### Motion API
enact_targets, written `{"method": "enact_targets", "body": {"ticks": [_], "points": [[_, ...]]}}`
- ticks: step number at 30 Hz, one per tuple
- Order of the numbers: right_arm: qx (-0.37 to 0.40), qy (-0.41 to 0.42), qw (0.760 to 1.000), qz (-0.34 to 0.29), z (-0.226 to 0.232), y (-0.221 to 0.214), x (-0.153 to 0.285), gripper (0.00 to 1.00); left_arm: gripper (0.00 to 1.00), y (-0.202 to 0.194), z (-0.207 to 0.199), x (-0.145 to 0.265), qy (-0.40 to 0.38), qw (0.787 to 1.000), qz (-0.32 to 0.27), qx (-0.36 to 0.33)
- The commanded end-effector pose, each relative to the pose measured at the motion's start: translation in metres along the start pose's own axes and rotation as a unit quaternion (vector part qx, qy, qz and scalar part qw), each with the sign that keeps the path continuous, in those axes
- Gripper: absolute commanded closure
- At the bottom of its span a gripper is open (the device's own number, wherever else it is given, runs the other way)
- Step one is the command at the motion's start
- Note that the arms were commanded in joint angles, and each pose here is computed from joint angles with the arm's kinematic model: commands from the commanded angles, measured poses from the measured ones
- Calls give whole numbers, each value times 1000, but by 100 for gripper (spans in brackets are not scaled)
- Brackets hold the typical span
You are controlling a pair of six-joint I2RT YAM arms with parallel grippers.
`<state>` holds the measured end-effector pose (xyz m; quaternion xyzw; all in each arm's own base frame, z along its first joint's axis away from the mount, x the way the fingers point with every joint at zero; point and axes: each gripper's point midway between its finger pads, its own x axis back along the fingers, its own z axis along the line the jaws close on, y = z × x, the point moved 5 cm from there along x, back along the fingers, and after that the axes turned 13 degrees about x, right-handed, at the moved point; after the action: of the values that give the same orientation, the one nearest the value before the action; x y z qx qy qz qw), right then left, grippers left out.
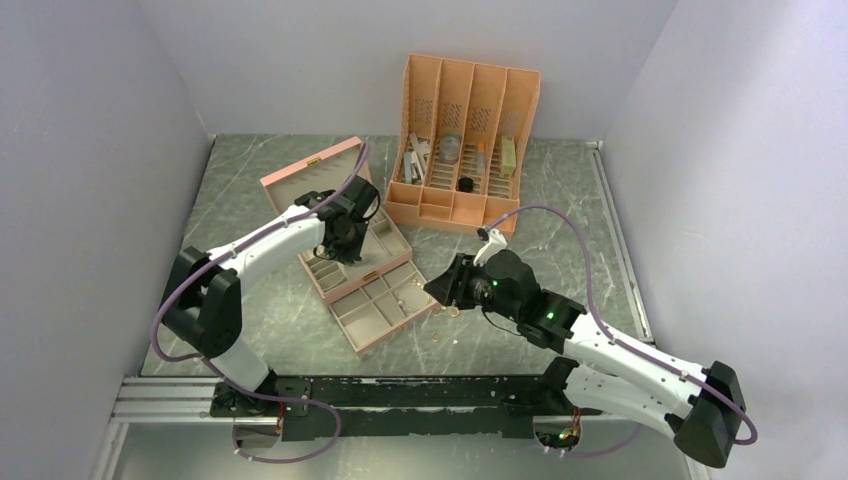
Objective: Organize the mixed jewelry
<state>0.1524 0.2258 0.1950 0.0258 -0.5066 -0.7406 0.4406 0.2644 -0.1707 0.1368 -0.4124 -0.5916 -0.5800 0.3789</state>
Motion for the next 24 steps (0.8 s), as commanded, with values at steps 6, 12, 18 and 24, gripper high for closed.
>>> {"method": "enact_targets", "body": {"ticks": [6,12,18,24], "points": [[-3,3,1000,-7,0,0,1,55,94,1,-5,-7,-2,1000,1,-7],[-4,3,1000,-6,0,0,1,54,73,4,-4,-3,1,1000,-9,-5],[-1,5,1000,-3,1,0,0,53,64,6,-2,0,5,1000,-16,-4],[5,6,1000,2,2,1,0,53,61,11,-5,8,-7,1000,-26,-5]]}}
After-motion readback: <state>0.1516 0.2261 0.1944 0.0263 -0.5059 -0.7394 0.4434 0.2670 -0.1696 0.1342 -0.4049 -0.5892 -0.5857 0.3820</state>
